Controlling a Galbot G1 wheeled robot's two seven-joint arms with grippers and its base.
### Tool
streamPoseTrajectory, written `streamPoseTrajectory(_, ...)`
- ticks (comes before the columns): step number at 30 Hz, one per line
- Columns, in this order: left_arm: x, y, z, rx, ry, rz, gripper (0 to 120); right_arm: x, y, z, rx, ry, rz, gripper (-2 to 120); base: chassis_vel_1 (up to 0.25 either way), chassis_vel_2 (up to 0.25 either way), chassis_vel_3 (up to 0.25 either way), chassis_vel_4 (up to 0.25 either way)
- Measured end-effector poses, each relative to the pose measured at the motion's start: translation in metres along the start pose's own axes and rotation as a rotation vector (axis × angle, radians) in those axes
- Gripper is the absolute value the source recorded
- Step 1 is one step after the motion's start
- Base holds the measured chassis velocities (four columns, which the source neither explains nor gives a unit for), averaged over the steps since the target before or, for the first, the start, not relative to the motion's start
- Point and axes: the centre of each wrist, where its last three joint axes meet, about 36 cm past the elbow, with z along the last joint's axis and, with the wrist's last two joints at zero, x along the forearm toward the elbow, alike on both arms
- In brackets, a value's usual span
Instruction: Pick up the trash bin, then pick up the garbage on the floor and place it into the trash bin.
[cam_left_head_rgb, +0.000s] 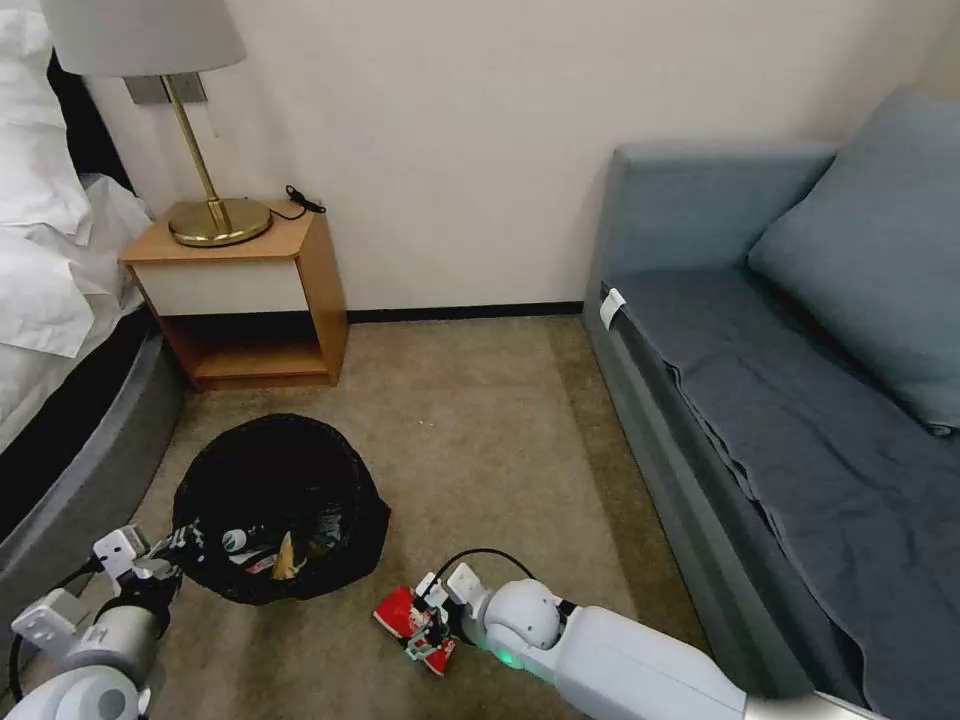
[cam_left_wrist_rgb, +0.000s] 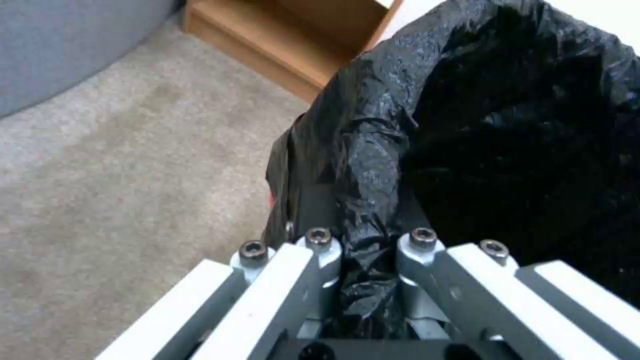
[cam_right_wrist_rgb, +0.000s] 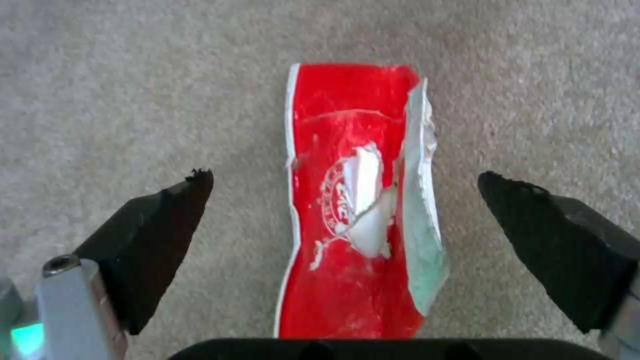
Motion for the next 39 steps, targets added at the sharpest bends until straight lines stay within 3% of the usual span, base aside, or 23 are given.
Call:
streamPoseTrajectory(9, 0.002, -0.010, 0.006, 0.010, 0.002, 0.023, 4, -0.009, 0.006, 0.002, 0.015, 0.016, 0.011, 100, 0.000, 0.000, 0.000, 0.000)
streamPoseTrajectory(21, 0.004, 0.003, 0.002, 0.034, -0.014, 0.019, 4, -0.015, 0.007, 0.001, 0.008, 0.028, 0.029, 100, 0.000, 0.000, 0.000, 0.000)
streamPoseTrajectory(29, 0.003, 0.001, 0.001, 0.041, -0.017, 0.037, 4, -0.013, -0.033, 0.015, 0.013, 0.072, 0.119, 100, 0.000, 0.000, 0.000, 0.000)
streamPoseTrajectory(39, 0.005, 0.001, -0.001, 0.041, -0.023, 0.040, 4, -0.027, -0.046, 0.021, 0.017, 0.103, 0.150, 100, 0.000, 0.000, 0.000, 0.000)
